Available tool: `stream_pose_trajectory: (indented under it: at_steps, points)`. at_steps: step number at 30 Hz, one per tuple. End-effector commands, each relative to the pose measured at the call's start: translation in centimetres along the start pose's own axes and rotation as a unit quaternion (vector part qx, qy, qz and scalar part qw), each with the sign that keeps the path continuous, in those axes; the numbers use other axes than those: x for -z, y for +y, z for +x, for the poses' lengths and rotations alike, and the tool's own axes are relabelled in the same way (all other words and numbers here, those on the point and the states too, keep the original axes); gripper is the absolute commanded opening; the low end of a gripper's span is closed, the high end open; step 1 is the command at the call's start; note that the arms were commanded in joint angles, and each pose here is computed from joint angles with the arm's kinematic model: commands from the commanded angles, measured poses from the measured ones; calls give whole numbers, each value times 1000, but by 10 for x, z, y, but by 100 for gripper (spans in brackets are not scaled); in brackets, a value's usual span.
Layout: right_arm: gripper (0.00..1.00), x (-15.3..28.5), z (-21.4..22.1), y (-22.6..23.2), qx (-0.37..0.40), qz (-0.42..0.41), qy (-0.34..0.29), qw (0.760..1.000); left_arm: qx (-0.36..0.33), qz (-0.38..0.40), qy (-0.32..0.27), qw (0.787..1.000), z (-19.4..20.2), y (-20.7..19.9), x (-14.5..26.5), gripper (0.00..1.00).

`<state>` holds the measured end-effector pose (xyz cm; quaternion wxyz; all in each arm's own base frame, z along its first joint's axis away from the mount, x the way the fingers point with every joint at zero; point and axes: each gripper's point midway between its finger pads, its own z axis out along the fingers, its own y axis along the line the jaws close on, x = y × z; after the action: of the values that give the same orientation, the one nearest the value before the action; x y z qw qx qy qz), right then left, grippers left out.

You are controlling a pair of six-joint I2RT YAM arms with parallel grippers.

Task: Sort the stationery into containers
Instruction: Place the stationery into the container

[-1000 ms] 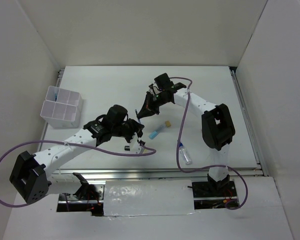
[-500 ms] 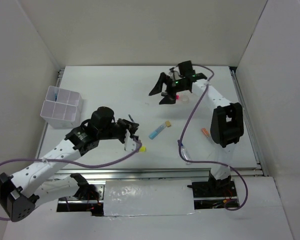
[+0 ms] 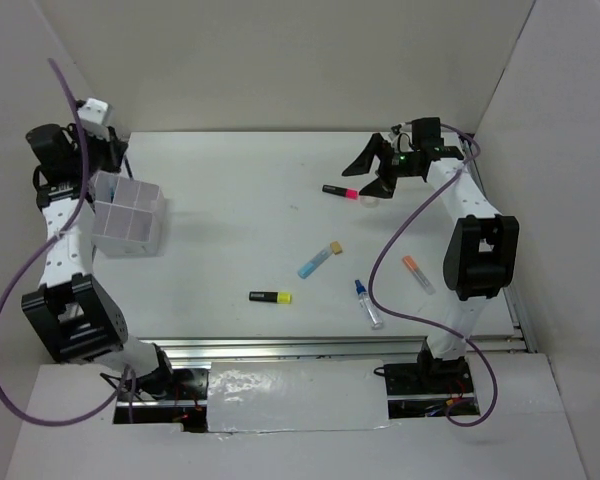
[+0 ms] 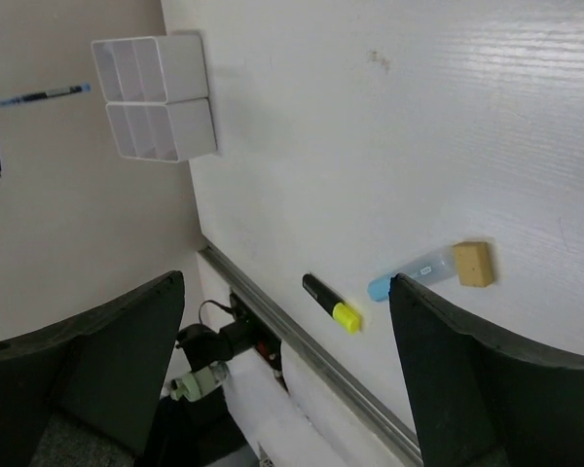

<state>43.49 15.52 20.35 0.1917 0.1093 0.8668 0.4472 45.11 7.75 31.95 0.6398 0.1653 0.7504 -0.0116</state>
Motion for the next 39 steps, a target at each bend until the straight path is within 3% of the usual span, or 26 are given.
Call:
stream_pose_trajectory:
  at_steps: [1, 10, 23, 25, 31, 39]
  points:
    - [91, 10, 2, 19, 33, -23, -5, 999, 30, -10, -62, 998, -34, 38, 1, 0]
    - [91, 5, 7, 7, 32, -20, 12, 999, 8, -62, -36, 997, -3, 101, -5, 0]
    - [90, 2, 10, -11, 37, -8, 28, 999, 4, -74, 27, 997, 59, 117, -8, 1]
    - [90, 2, 11, -14, 47, 0, 32, 998, 8, -75, 34, 997, 67, 117, -7, 4]
    - [89, -2, 25, -28, 82, 35, 46, 995, 13, -62, 40, 997, 74, 110, -7, 32]
    - [88, -3, 46, -37, 126, 67, 51, 988, 16, -61, 38, 997, 75, 108, -3, 47]
